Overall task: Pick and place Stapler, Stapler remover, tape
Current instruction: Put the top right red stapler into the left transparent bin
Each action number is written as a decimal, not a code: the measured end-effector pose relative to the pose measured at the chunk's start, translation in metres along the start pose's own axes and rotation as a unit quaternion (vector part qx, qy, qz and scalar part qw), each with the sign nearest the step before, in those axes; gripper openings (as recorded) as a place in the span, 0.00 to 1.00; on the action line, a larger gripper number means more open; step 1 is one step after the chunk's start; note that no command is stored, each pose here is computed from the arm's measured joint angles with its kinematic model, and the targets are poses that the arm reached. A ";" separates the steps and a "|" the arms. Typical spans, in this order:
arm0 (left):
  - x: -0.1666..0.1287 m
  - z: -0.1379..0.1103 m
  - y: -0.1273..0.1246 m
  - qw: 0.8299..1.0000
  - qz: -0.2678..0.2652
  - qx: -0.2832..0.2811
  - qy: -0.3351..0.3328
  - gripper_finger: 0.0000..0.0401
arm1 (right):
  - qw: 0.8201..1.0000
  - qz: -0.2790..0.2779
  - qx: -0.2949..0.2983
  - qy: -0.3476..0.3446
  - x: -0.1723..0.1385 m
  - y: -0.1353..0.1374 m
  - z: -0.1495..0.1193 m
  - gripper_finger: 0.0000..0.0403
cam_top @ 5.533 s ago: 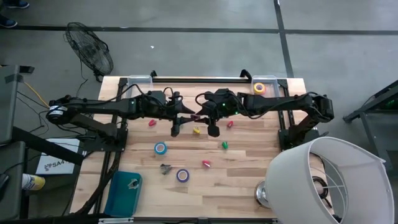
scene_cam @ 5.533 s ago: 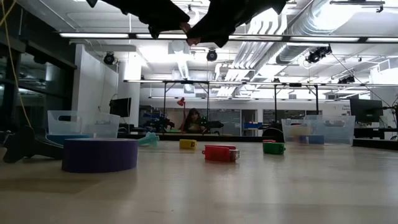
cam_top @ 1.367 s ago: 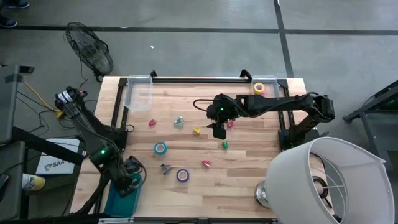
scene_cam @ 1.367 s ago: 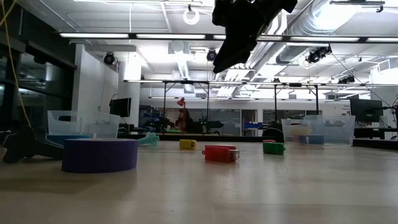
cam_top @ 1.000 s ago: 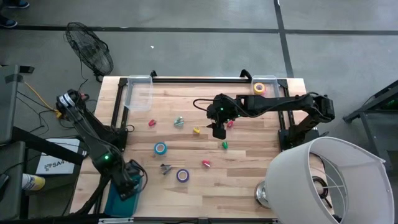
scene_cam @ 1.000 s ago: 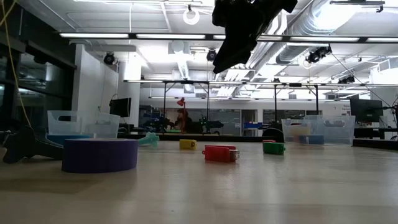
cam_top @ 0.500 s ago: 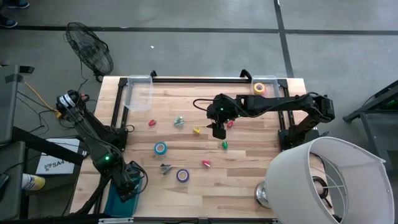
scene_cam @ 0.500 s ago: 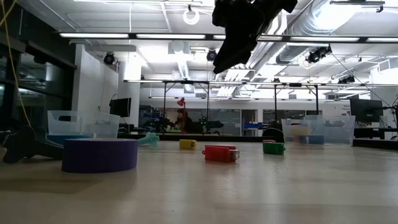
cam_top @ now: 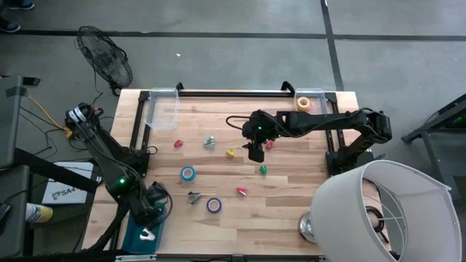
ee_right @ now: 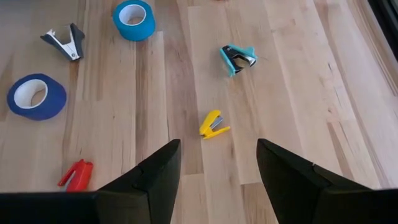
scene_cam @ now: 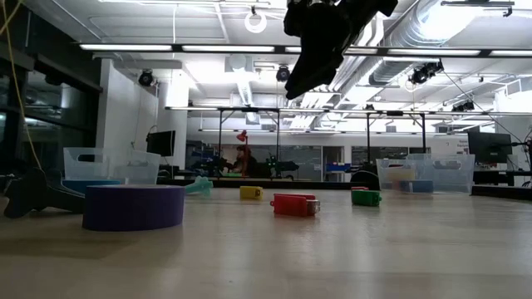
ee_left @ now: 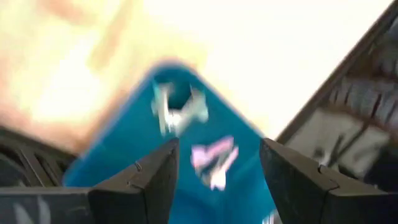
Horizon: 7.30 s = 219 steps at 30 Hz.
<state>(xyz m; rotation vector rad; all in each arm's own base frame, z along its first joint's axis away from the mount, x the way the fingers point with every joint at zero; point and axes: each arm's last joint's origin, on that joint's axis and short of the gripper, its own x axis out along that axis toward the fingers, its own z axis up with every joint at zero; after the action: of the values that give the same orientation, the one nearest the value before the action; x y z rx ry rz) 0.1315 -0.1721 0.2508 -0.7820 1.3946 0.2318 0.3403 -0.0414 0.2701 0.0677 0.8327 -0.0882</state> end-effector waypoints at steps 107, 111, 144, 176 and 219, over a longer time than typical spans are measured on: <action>-0.024 0.097 0.023 0.941 0.113 0.194 -0.252 0.54 | 0.902 0.069 -0.352 0.239 0.055 -0.077 -0.142 0.35; -0.024 0.096 0.023 0.943 0.110 0.194 -0.248 0.54 | 0.896 0.074 -0.365 0.240 0.054 -0.077 -0.143 0.31; -0.025 0.099 0.019 0.929 0.112 0.213 -0.280 0.54 | 0.915 0.016 -0.317 0.248 0.045 -0.066 -0.131 0.11; -0.068 0.158 -0.005 0.728 0.220 0.368 -0.536 0.54 | 0.962 -0.051 -0.247 -0.105 -0.026 0.041 0.048 0.11; -0.070 0.185 0.006 0.721 0.192 0.424 -0.514 0.54 | 0.971 -0.048 -0.182 -0.145 0.001 0.053 0.055 0.11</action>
<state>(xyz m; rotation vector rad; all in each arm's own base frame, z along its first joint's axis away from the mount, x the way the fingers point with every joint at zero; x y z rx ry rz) 0.2600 -0.0341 0.3099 0.4356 0.4182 0.2502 0.3870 0.0065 0.3078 -0.3255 0.5485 -0.0337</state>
